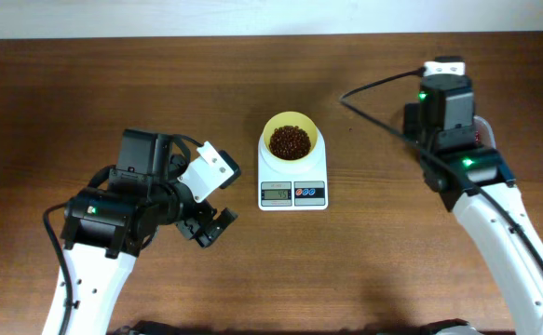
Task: Scoop item into bowl and weigh 50g on scale
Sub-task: 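Move the empty scoop with the right gripper back to the bean container, then dip the yellow scoop into the red beans with the right gripper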
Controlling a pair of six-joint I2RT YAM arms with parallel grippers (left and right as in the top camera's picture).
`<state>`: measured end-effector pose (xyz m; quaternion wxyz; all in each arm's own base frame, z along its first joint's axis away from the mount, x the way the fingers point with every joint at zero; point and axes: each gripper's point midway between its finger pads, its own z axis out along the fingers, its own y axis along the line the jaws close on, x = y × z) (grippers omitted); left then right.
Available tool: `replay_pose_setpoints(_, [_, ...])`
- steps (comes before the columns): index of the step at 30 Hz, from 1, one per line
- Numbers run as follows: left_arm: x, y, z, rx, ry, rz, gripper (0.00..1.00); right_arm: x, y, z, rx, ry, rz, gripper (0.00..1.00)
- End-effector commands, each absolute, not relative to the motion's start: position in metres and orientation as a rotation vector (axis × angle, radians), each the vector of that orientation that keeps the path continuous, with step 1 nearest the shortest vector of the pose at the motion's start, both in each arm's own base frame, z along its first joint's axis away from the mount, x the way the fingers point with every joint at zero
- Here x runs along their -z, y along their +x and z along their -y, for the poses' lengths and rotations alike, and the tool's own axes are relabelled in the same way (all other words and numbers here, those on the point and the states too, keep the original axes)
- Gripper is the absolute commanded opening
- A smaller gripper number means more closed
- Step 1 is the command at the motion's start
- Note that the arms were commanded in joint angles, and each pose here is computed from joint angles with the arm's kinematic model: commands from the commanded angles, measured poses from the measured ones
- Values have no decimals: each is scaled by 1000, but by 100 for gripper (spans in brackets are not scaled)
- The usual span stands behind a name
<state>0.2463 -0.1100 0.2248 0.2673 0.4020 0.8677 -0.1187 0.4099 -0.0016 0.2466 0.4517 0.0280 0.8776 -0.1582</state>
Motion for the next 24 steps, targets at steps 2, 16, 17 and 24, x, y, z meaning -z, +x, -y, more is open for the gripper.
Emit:
replay_pose_setpoints(2, [-233, 248, 111, 323, 1090, -2307, 99, -226, 404, 37, 373, 194, -2261, 4])
replay_pose_setpoints(16, [-233, 248, 111, 323, 1090, -2307, 99, -76, 408, 73, 284, 265, -2669, 4])
replay_pose_setpoints(17, [-233, 248, 111, 323, 1090, -2307, 99, -66, 408, 69, 250, 257, -2696, 4])
replay_pose_setpoints(24, [-233, 248, 111, 323, 1090, -2307, 99, -81, 418, 50, 93, 228, -2652, 4])
